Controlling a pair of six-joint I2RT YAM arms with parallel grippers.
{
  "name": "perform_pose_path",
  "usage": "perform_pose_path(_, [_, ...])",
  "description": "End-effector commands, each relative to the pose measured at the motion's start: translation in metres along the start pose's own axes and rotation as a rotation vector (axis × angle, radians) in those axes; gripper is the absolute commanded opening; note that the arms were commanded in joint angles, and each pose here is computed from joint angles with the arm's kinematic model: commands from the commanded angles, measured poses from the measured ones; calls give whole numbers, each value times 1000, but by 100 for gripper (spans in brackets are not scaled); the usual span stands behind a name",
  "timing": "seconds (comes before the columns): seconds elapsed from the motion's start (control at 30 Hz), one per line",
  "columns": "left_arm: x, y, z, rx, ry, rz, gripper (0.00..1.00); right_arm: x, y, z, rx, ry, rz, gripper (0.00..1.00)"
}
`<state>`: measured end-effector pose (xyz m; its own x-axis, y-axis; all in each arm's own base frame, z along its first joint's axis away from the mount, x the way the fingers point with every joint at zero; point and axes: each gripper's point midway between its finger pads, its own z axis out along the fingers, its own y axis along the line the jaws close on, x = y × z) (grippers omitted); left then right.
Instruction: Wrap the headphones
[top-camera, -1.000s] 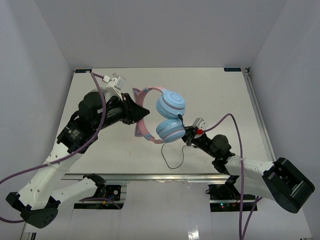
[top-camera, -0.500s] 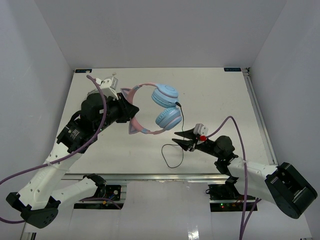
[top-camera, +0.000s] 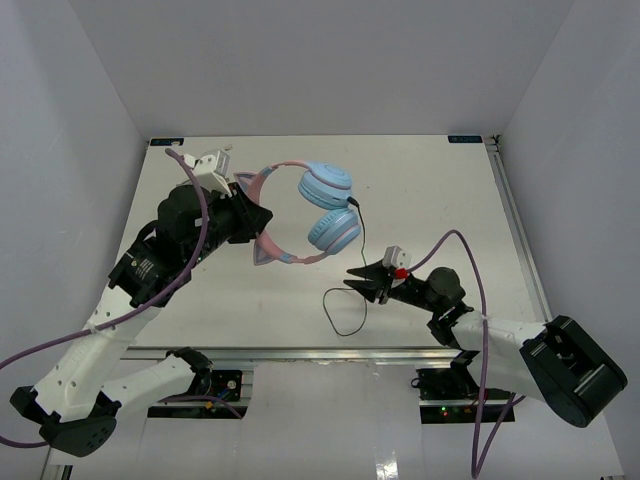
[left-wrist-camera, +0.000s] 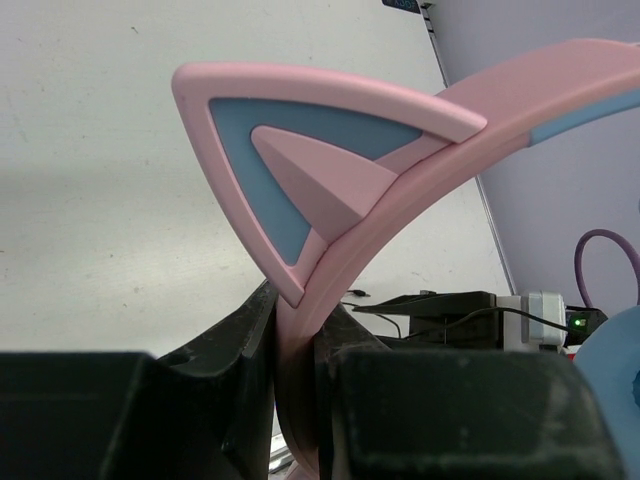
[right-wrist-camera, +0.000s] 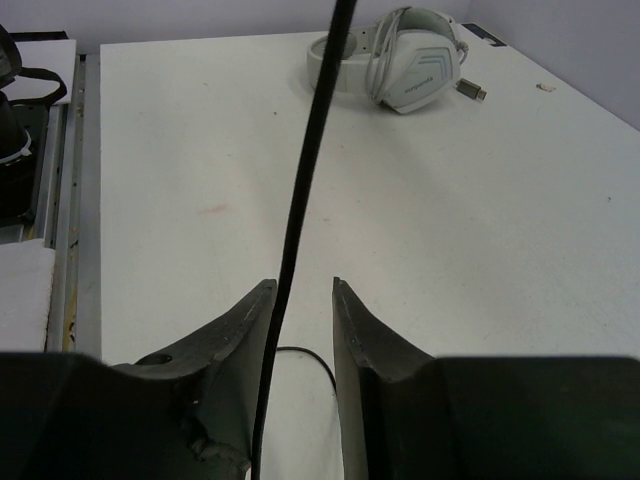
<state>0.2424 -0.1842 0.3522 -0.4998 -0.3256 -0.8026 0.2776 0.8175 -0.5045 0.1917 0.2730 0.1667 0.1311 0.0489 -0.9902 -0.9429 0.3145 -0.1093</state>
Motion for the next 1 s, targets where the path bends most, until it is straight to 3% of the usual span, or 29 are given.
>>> perform_pose_path(0.0, [-39, -22, -22, 69, -122, -47, 0, -14, -7, 7, -6, -37, -13, 33])
perform_pose_path(0.17, [-38, -27, -23, 97, -114, -51, 0, -10, -9, 9, -8, -28, 3, 19])
perform_pose_path(0.4, [-30, -49, -26, 228, -75, -59, 0, -5, -16, 15, 3, -20, 24, 8])
perform_pose_path(0.7, [4, -86, -48, 525, 41, 24, 0, -7, -44, 17, 89, -28, 54, 8])
perform_pose_path(0.97, [30, -77, -55, 558, 99, 117, 0, -24, -61, 11, 102, -63, 29, 8])
